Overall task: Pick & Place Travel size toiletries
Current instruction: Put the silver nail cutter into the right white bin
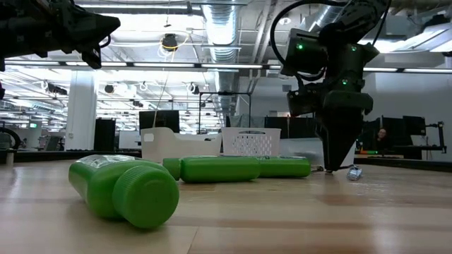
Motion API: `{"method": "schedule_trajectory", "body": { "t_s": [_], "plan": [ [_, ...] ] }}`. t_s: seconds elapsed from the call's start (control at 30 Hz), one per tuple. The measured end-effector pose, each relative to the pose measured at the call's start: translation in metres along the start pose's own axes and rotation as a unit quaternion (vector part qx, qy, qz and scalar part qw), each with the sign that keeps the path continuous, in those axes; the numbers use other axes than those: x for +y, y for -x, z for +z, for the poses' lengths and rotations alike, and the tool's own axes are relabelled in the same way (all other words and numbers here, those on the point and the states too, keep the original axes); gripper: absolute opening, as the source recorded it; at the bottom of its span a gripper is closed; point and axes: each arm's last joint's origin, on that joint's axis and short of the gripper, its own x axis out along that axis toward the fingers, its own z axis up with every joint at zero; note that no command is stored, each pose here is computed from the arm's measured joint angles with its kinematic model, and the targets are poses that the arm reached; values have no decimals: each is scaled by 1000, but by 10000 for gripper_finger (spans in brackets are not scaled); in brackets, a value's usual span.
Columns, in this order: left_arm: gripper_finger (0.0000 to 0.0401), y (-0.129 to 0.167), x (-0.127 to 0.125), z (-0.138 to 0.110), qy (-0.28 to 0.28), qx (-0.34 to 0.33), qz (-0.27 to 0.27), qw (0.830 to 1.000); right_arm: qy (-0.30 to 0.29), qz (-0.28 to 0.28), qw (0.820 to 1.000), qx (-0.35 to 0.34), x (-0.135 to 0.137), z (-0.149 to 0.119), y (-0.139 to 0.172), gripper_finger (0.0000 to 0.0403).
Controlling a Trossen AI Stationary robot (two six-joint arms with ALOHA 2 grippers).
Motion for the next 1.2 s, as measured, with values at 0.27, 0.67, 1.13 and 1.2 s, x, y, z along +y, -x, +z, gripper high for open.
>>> {"method": "schedule_trajectory", "body": {
  "t_s": [0.27,0.67,1.13,1.2],
  "plan": [
    [2,0,0,0,0,0,0,1000,0,-2,1000,-1,0,0,0,256],
    [2,0,0,0,0,0,0,1000,0,-30,999,21,0,-2,-12,254],
    [2,0,0,0,0,0,0,1000,27,-58,998,25,8,-6,-14,175],
    [2,0,0,0,0,0,0,1000,27,-61,997,26,8,-7,-14,158]
  ]
}}
